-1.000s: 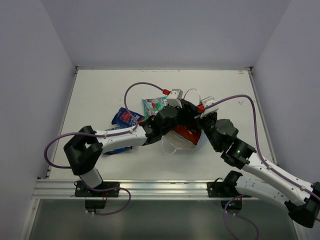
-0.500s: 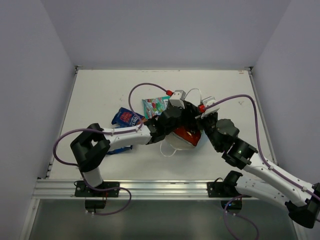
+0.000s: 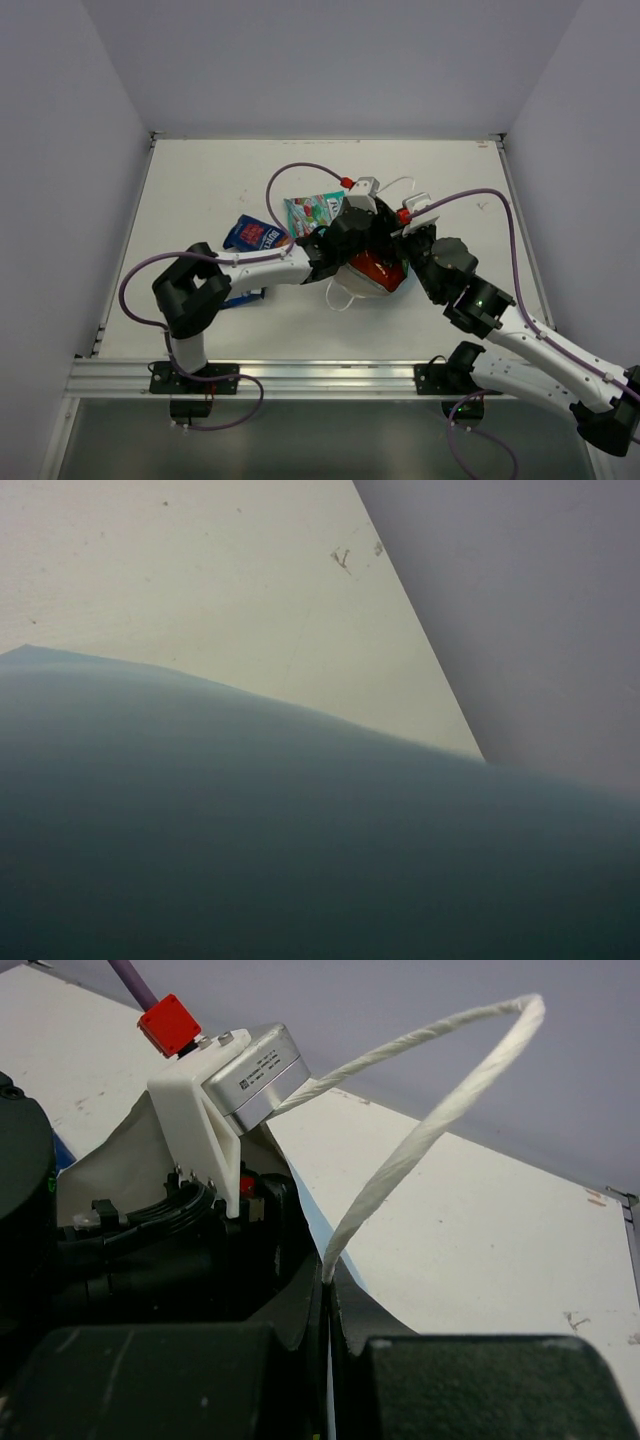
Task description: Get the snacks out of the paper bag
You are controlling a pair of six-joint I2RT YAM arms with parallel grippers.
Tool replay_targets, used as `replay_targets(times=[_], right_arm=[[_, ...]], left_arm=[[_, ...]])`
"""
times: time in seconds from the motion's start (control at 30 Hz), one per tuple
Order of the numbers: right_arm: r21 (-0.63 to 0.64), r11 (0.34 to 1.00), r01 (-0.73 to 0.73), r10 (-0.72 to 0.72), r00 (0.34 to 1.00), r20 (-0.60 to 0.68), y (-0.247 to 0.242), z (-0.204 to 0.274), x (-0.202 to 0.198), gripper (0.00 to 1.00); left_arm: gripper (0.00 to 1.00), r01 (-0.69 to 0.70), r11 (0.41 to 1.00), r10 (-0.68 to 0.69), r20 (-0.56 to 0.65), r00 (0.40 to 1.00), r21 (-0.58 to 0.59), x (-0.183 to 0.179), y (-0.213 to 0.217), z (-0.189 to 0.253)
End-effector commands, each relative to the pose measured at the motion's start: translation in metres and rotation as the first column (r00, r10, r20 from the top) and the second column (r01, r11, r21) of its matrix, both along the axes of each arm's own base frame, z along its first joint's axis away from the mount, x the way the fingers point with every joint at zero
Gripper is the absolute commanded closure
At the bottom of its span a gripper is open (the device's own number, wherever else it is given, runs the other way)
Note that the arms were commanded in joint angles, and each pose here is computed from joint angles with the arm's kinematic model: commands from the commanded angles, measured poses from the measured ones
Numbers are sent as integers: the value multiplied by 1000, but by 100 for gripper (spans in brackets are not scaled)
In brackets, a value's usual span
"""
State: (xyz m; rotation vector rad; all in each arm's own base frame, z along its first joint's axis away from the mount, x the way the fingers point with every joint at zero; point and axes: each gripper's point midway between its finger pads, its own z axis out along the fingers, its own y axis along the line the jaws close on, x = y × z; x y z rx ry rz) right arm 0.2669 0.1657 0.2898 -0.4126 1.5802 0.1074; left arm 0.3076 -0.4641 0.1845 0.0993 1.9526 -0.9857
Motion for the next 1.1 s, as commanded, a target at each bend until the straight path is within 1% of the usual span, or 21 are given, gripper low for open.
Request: replay_targets(times=[0.0,0.03,0.07,0.13,0.17,0.27,0.37,0.4,0.47,0.5,0.57,0.6,0.7,0.93,0.97,1.07], right_arm=[[134,990,-41,30,996,86,7,43,-4,100],[137,990,-43,31,996,89,7,43,-4,100],[138,990,-41,29,996,86,7,42,-4,100],[143,989,-40,28,996,86,6,42,-4,100],[144,989,-40,28,996,86,6,41,-5,100],[144,989,-33,20,996,88,4,41,-5,100],[136,991,-8,-4,996,87,-1,38,-4,100],[137,991,3,-15,996,91,-4,38,-4,100],[128,991,27,-39,995,93,-8,35,-3,100],[129,990,54,-67,993,94,-13,34,-2,100],[120,989,86,-97,991,94,-18,32,0,100],[115,987,112,-122,988,91,-22,30,2,100],[97,985,141,-149,986,81,-25,23,4,100],[76,977,199,-204,977,66,-33,15,9,100],[74,976,207,-212,975,66,-35,14,10,100],[67,971,230,-234,970,63,-41,12,12,100]], left_arm=[[66,32,998,-28,-75,997,49,-12,-6,-26],[69,30,998,-26,-76,997,48,-12,-6,-26],[76,31,998,-27,-78,997,50,-13,-6,-28],[83,30,998,-25,-80,996,54,-14,-5,-29],[91,28,998,-24,-78,997,54,-15,-5,-28],[100,17,999,-14,-61,998,46,-14,-2,-19],[100,0,999,0,-19,1000,42,-12,6,-1],[100,-1,1000,1,-2,1000,28,-13,8,12],[100,-13,999,12,29,1000,40,-11,15,23],[100,-17,1000,16,49,999,25,-12,19,39],[100,-31,999,28,78,997,36,-12,27,51],[100,-34,999,32,97,995,21,-13,32,65],[100,-43,999,41,138,990,10,-16,43,89],[100,-42,999,41,186,982,2,-26,63,125],[100,-45,999,41,192,981,17,-27,67,129],[100,-80,997,72,237,969,24,-26,86,158]])
